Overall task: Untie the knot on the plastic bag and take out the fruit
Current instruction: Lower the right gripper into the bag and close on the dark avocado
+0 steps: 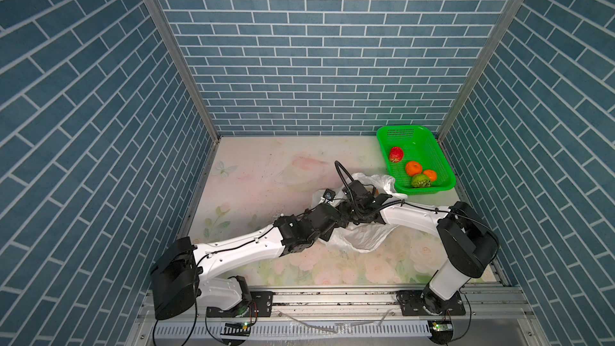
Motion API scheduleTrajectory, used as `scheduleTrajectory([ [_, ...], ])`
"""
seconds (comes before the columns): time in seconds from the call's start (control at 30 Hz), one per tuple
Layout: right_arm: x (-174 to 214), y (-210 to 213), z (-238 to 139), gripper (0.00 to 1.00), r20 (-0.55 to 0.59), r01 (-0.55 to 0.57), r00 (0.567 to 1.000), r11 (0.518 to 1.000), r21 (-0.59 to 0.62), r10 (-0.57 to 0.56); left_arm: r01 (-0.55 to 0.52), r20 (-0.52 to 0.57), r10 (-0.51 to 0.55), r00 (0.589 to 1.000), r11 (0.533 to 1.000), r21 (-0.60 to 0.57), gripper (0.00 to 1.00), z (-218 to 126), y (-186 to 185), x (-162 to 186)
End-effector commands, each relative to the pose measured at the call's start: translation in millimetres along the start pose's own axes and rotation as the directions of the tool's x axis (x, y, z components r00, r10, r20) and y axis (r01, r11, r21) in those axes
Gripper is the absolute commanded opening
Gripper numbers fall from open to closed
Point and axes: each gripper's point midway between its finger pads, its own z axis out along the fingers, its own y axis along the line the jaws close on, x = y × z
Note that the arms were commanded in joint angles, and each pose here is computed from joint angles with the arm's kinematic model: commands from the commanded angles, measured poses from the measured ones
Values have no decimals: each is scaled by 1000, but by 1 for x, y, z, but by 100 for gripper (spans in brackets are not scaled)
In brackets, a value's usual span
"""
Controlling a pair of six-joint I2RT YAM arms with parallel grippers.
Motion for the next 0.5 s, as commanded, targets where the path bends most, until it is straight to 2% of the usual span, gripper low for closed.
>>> scheduleTrajectory([
  [0.0, 0, 2, -19, 47, 15, -34, 999, 999, -38, 34, 50, 79, -50, 996, 999, 0, 0, -8, 1, -24],
  [0.3, 16, -1, -51, 47, 18, -29, 999, 994, -101, 31, 82, 152, -82, 985, 997, 3, 0, -13, 3, -47],
  [0.47, 17, 2, -69, 47, 24, 1, 1000, 992, -129, 2, 64, 160, -63, 985, 998, 3, 0, -12, 2, -54],
])
